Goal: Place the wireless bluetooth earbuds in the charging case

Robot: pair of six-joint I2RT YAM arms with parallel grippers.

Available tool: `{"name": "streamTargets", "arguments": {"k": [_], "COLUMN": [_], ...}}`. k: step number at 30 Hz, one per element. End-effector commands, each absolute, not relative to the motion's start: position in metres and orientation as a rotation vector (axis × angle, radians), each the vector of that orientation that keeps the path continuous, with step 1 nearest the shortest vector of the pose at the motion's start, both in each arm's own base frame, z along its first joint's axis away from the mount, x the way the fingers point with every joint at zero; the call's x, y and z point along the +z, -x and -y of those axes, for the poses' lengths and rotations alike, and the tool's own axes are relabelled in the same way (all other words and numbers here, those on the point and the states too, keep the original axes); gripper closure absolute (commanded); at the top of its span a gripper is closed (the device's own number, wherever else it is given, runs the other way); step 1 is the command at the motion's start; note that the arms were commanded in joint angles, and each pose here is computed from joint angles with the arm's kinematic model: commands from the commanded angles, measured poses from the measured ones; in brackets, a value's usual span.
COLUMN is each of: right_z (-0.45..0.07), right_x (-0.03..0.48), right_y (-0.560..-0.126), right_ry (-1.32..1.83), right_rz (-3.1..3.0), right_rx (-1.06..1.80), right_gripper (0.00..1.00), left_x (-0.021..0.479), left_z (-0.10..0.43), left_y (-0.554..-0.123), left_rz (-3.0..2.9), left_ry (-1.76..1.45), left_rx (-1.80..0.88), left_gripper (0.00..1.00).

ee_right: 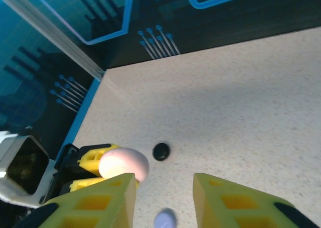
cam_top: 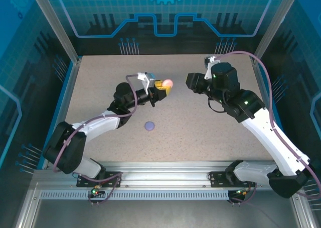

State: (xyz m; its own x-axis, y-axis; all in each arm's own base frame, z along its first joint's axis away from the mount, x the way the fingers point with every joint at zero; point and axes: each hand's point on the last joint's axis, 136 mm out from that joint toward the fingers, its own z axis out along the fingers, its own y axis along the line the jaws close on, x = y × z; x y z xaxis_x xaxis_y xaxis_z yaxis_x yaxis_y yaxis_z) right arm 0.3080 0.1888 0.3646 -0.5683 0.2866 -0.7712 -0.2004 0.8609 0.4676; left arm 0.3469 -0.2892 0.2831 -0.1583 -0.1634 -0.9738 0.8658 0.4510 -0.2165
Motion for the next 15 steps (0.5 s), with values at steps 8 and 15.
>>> {"name": "streamTargets", "arguments": {"k": [8,15], "right_z": [-0.164,-0.161], "right_x": [0.257,0.242], "right_y": [-0.314,-0.315], "right_ry": [-0.175,-0.171], "right_rz": [-2.245,-2.283], "right_rx": [0.444,0.404], "right_gripper": [0.47,0.44], "left_x": [0.159,0.101], "left_z": [0.319,0.336], "left_y": [-0.371,-0.379], "left_rz": [-1.882,-2.016], "left_ry": [-0.288,-0.187], "left_rx": [-1.353,-1.386], "left_gripper": [1.00,0.98]}}
